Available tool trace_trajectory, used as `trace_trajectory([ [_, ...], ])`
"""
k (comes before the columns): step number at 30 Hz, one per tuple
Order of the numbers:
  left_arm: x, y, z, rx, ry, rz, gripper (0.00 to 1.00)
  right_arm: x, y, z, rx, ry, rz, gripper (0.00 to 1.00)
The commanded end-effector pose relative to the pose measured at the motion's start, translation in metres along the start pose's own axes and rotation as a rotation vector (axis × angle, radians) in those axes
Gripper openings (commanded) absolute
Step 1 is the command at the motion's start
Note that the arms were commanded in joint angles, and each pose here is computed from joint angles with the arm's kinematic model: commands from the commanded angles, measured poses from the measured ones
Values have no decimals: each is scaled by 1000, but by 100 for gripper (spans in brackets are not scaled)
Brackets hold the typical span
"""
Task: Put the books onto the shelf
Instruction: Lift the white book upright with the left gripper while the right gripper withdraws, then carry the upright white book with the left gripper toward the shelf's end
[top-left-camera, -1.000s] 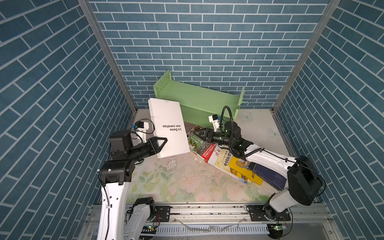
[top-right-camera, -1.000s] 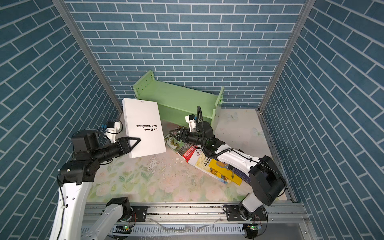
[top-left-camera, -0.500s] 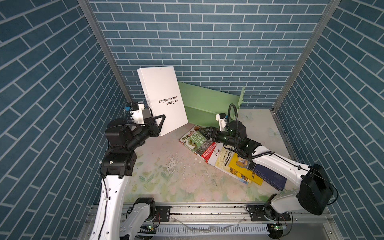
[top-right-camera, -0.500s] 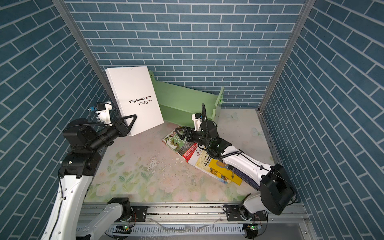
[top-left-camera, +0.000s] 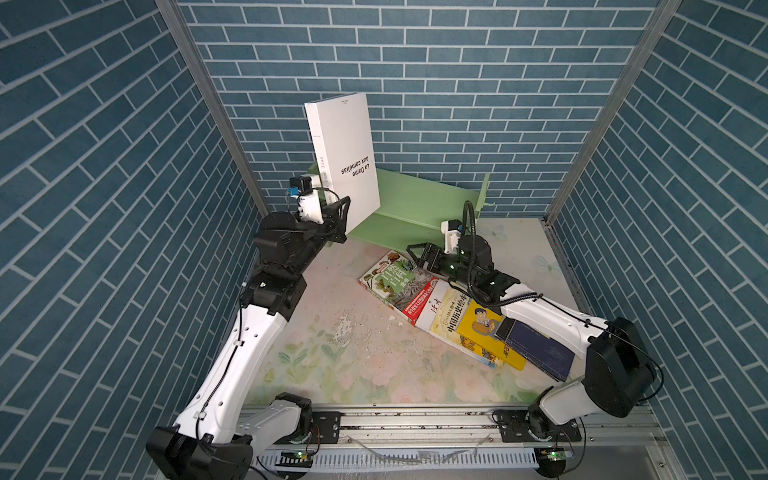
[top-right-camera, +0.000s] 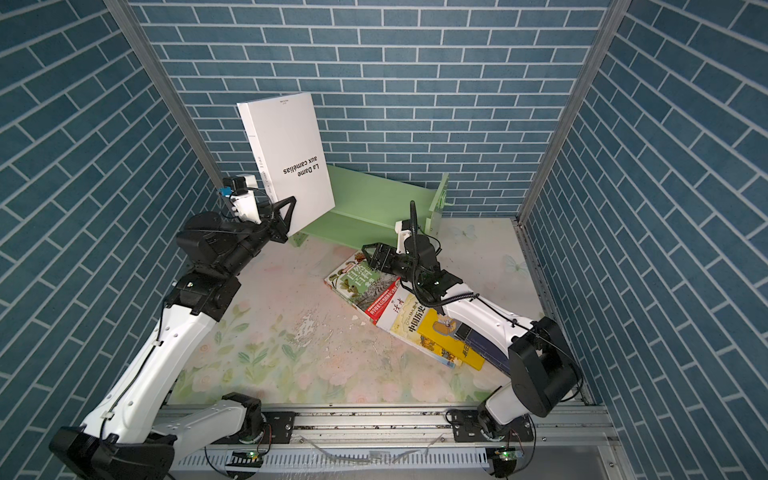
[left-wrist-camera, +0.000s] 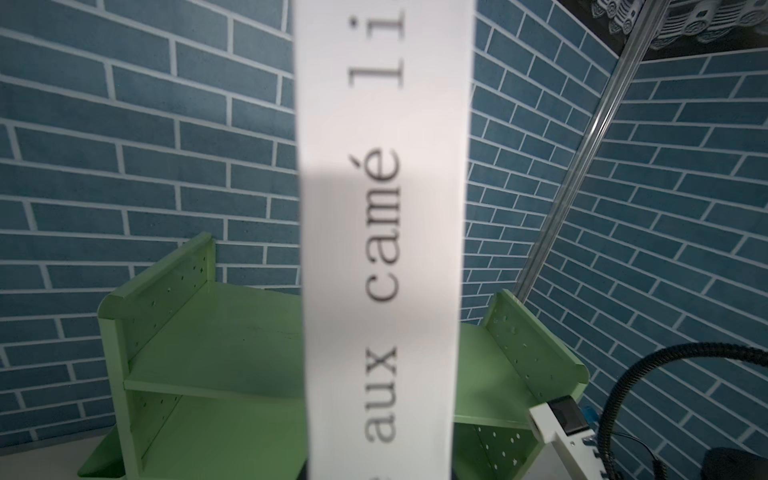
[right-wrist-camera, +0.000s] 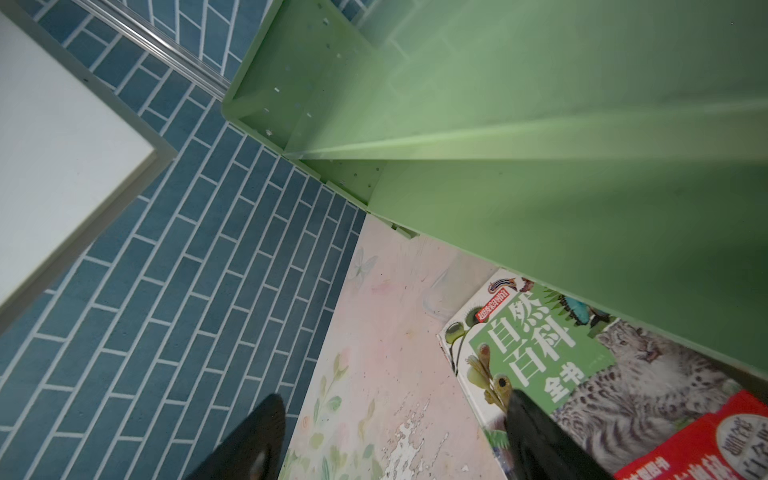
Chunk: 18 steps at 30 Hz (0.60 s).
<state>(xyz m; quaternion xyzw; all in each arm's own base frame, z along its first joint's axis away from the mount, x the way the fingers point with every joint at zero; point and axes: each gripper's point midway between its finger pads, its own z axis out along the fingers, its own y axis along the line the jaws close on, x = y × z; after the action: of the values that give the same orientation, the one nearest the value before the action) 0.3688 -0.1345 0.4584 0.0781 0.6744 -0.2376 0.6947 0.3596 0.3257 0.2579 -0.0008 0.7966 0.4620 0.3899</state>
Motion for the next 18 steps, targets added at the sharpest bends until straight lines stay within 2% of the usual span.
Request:
trace_trajectory([
  [1,-46,-1,11,-39,-175,113,25,-21,-15,3,14,-89,-4,84],
  [6,-40,15,40,-102,-224,162,25,-35,-35,15,25,-128,28,84],
  [11,-31,27,70,-134,-215,197,25,-42,-54,24,47,-145,65,84],
  [18,-20,45,102,-184,-270,208,22,-49,-81,13,137,-163,61,84],
])
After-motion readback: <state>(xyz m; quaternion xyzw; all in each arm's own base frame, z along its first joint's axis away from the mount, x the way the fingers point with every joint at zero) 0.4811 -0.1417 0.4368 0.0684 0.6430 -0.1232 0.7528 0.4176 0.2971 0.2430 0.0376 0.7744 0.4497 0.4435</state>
